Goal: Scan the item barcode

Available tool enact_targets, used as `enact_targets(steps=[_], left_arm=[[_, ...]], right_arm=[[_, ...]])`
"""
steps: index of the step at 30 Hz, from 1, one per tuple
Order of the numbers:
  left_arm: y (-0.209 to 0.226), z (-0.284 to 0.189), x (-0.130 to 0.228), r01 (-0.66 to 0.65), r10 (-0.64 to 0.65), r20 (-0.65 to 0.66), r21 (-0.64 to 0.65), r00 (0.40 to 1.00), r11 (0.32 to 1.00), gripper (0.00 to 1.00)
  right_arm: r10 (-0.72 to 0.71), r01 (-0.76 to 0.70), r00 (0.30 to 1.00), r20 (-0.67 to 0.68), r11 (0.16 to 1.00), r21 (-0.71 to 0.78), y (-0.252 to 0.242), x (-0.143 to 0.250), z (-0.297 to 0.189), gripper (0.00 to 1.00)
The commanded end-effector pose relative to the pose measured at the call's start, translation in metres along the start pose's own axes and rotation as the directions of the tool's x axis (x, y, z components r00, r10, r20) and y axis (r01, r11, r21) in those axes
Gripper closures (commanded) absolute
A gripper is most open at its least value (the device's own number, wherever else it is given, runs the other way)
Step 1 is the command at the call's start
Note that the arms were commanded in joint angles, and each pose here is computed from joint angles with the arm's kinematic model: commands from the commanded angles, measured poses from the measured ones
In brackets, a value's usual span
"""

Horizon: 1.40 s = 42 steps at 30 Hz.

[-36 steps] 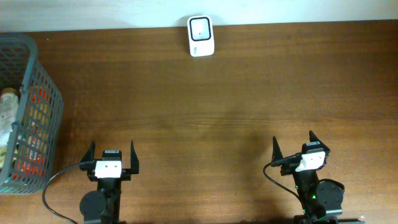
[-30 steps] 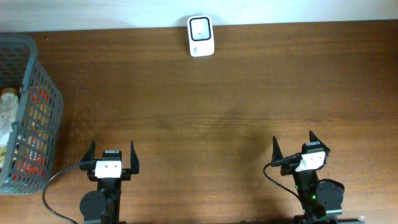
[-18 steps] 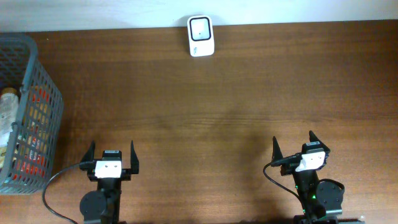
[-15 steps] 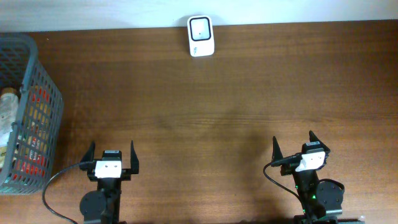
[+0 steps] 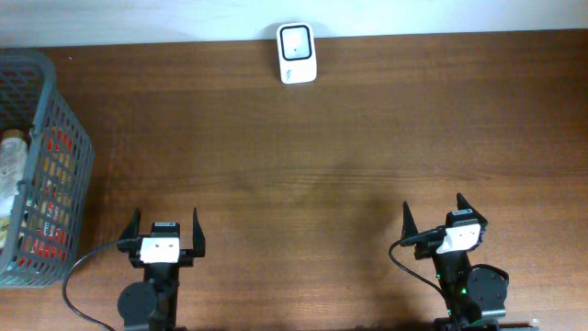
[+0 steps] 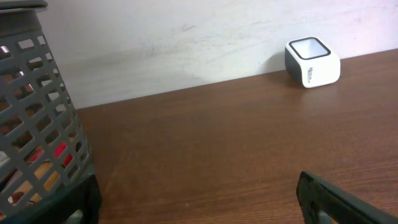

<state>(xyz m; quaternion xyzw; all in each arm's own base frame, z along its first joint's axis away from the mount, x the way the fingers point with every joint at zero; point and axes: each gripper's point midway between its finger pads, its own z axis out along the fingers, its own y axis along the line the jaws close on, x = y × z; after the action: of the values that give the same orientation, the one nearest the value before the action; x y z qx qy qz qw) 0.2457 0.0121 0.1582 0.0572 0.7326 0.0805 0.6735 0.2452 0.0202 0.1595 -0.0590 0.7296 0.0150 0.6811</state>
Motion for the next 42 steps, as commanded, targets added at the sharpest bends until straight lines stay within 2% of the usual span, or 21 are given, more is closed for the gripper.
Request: enact_targets(steps=[1,26,27,28,32,39,42], left_arm=[[0.0,0.0,0.002,-0.016,0.016,0.001,-0.003,1.0,1.0,0.01],[0.001,0.0,-0.006,0.002,-0.002,0.032,-0.004,0.999,1.0,0.01],[0.002,0.0,-0.014,0.002,-0.001,0.066,-0.006,0.998,1.0,0.01],[0.002,-0.002,-0.027,0.083,-0.083,0.117,0.005,0.99,0.997,0.01],[-0.004,-0.006,-0.055,0.089,-0.098,0.147,0.07,0.984,0.994,0.01],[-0.006,0.027,-0.133,0.098,-0.101,0.009,0.192,0.995,0.977,0.01],[-0.002,0.049,-0.159,0.126,-0.103,-0.115,0.21,0.988,0.97,0.01]], right_arm=[[-0.002,0.002,1.0,-0.004,1.0,0.015,-0.003,0.003,0.0,0.01],[-0.002,0.002,1.0,-0.004,1.0,0.015,-0.003,0.003,0.0,0.01],[-0.002,0.002,1.0,-0.004,1.0,0.015,-0.003,0.003,0.0,0.01],[-0.002,0.002,1.0,-0.004,1.0,0.015,-0.003,0.003,0.0,0.01],[-0.002,0.002,1.0,-0.004,1.0,0.015,-0.003,0.003,0.0,0.01],[-0.002,0.002,1.0,-0.004,1.0,0.015,-0.003,0.003,0.0,0.01],[-0.002,0.002,1.0,-0.004,1.0,0.014,-0.002,0.003,0.0,0.01]])
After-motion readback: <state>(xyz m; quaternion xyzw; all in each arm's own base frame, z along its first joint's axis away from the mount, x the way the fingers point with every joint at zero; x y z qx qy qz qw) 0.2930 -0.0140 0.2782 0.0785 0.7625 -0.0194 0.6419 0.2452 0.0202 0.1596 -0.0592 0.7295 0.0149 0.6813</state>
